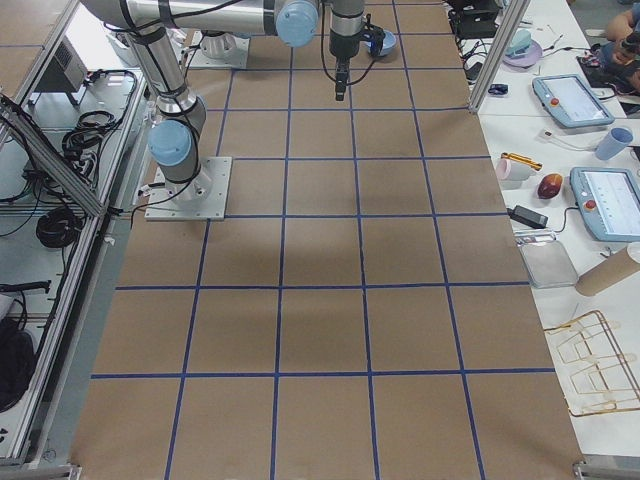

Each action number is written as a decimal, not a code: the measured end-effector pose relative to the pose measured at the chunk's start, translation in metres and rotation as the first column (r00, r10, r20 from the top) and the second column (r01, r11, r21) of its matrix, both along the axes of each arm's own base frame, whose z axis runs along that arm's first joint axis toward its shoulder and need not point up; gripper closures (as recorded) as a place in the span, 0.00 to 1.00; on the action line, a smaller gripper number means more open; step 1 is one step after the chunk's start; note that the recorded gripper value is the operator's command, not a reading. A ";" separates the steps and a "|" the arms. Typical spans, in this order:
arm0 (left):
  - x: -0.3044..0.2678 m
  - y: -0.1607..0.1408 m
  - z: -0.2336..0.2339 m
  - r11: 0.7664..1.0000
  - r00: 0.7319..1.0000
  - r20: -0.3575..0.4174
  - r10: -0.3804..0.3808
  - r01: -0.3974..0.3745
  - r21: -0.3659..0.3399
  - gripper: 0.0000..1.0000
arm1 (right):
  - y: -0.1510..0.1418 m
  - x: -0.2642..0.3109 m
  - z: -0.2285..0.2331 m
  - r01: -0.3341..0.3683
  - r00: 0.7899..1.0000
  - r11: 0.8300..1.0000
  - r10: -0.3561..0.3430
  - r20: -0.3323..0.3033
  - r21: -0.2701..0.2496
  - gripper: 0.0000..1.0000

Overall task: Stack green bowl on blue bowl
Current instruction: 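Lower the left gripper onto the rim of the pale green bowl, then close the left gripper on the green bowl's rim, then lift the green bowl with the left gripper and carry it over the blue bowl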

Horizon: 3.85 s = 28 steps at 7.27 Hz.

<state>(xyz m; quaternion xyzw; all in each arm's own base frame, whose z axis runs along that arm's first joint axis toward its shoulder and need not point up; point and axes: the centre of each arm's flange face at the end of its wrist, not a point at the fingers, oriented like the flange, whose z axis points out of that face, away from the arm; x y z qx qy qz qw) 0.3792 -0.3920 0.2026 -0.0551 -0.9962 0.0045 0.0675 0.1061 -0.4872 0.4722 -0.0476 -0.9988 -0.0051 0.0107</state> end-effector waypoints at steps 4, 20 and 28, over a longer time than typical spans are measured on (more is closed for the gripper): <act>0.001 0.001 -0.016 1.000 1.000 -0.018 0.001 0.000 0.014 0.06 | 0.000 0.000 0.000 0.000 1.000 1.000 0.000 0.000 0.000 0.00; 0.011 0.011 -0.024 0.999 0.999 -0.043 0.027 -0.027 0.018 1.00 | 0.000 0.000 0.000 0.000 1.000 1.000 0.000 0.000 0.000 0.00; 0.008 -0.014 0.030 1.000 0.995 -0.102 0.016 -0.015 0.007 1.00 | 0.000 0.000 0.000 0.000 1.000 1.000 0.000 0.000 0.000 0.00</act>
